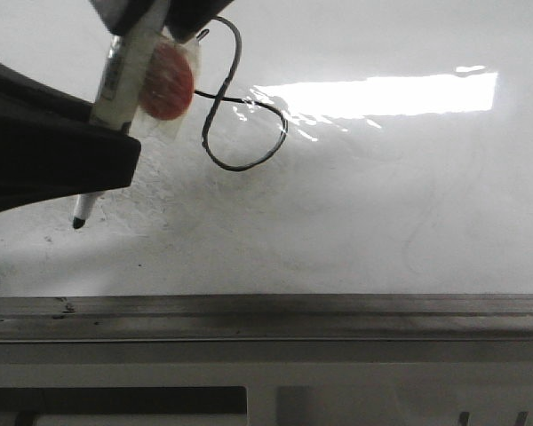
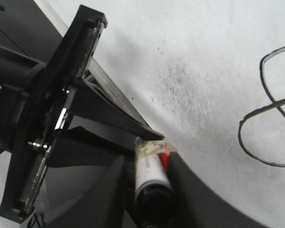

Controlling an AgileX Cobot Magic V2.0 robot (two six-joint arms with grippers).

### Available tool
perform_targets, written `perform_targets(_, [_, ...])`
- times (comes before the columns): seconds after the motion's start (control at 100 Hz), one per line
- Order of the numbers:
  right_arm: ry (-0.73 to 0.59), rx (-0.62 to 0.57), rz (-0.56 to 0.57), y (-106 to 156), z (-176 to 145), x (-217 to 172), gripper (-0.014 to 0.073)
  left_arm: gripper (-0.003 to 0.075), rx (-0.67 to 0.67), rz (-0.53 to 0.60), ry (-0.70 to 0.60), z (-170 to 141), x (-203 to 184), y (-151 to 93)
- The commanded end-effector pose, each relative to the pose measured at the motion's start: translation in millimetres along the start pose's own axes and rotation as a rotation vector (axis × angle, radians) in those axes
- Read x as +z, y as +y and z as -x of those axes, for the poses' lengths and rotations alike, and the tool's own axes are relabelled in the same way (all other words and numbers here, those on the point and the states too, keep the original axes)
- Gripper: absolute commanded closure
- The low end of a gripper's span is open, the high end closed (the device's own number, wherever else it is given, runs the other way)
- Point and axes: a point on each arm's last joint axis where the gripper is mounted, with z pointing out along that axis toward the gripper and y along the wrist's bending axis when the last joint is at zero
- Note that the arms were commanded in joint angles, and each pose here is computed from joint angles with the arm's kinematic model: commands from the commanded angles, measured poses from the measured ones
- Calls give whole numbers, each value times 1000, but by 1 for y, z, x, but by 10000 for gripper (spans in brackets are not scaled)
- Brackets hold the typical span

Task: Write number 8 on whiteboard

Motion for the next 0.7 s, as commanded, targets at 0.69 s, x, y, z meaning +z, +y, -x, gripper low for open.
perform_targets(0.69, [-30,-37,-12,0,7,-13,200,741,-894,359,141,1,6,38])
